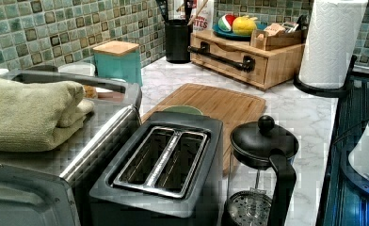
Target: Open the drawer.
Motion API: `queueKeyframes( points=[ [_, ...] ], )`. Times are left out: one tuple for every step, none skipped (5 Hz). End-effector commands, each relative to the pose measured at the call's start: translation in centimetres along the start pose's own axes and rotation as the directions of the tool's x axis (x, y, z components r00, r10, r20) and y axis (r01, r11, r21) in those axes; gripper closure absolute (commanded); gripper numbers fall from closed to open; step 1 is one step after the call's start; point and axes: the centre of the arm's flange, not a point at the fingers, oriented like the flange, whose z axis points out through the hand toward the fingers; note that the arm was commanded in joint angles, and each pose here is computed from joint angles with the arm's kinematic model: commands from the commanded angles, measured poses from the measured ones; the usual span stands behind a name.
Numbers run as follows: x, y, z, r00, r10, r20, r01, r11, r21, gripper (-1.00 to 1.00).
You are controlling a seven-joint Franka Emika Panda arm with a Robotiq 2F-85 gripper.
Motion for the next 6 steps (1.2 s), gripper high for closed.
queueKeyframes(
  points=[
    [0.0, 0.0, 0.0, 1.000, 0.000, -0.001, 0.000, 1.000, 0.001, -1.00],
    [0.0, 0.0, 0.0, 1.000, 0.000, -0.001, 0.000, 1.000, 0.001, -1.00],
    [1.9, 1.9, 1.0, 0.997, -0.029, -0.067, 0.027, 0.999, -0.029, -1.00],
    [6.0, 5.5, 2.0, 0.989, -0.117, -0.095, 0.113, 0.992, -0.047, -1.00],
    [9.3, 7.6, 2.1, 0.981, -0.180, -0.072, 0.174, 0.981, -0.085, -1.00],
    [12.2, 9.2, 2.4, 0.980, -0.184, -0.071, 0.176, 0.978, -0.109, -1.00]
  ],
)
